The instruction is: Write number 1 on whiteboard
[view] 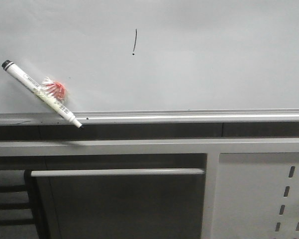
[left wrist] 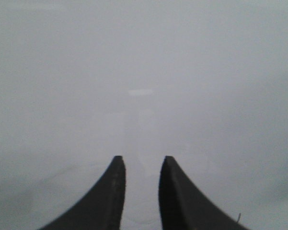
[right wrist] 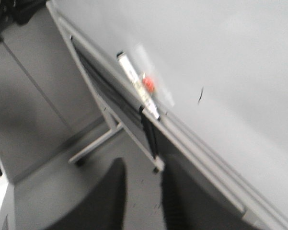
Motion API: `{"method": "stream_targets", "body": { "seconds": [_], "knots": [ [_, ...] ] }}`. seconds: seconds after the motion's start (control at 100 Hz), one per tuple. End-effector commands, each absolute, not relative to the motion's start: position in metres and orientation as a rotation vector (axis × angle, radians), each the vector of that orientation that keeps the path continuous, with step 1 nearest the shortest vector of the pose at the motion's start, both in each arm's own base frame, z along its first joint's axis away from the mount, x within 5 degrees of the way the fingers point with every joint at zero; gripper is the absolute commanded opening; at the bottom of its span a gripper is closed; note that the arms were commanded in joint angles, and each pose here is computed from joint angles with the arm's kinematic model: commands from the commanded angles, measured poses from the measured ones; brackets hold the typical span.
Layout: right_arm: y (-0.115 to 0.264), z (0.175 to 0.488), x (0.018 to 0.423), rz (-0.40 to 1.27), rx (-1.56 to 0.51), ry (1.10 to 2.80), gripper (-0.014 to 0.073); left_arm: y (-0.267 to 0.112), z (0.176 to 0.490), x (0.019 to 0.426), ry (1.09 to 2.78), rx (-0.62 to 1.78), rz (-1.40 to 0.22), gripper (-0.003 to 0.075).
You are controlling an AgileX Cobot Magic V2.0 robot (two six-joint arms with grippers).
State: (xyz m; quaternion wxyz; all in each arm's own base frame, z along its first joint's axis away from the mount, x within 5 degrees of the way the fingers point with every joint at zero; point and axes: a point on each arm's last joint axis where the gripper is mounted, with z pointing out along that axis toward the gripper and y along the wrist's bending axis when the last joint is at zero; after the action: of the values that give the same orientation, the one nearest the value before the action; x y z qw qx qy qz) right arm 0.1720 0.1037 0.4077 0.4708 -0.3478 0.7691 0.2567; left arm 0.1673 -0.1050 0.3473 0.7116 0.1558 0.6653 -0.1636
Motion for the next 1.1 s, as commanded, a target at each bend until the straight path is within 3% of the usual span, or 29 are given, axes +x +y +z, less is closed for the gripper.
{"method": "stream_targets", "body": {
  "seconds": [0.0, 0.33, 0.65, 0.87, 1.09],
  "knots": [
    [0.096, 0.432, 0.16, 0.607, -0.746, 1.751, -0.0073, -0.096, 0.37, 0.155, 1.385, 0.353, -0.355, -0.002],
    [0.066, 0.418, 0.108, 0.486, -0.543, 1.564, -0.0066, -0.078, 0.373, 0.115, 1.365, 0.442, -0.424, -0.002],
    [0.036, 0.346, 0.045, 0.427, -0.395, 1.416, -0.0066, -0.05, 0.331, 0.081, 1.339, 0.378, -0.46, -0.002],
    [0.032, 0.305, 0.031, 0.473, -0.358, 1.409, -0.0066, -0.037, 0.306, 0.063, 1.313, 0.349, -0.486, -0.002],
    [0.033, 0.284, 0.029, 0.482, -0.374, 1.434, -0.0066, -0.032, 0.289, 0.057, 1.312, 0.336, -0.503, -0.002]
  ]
}}
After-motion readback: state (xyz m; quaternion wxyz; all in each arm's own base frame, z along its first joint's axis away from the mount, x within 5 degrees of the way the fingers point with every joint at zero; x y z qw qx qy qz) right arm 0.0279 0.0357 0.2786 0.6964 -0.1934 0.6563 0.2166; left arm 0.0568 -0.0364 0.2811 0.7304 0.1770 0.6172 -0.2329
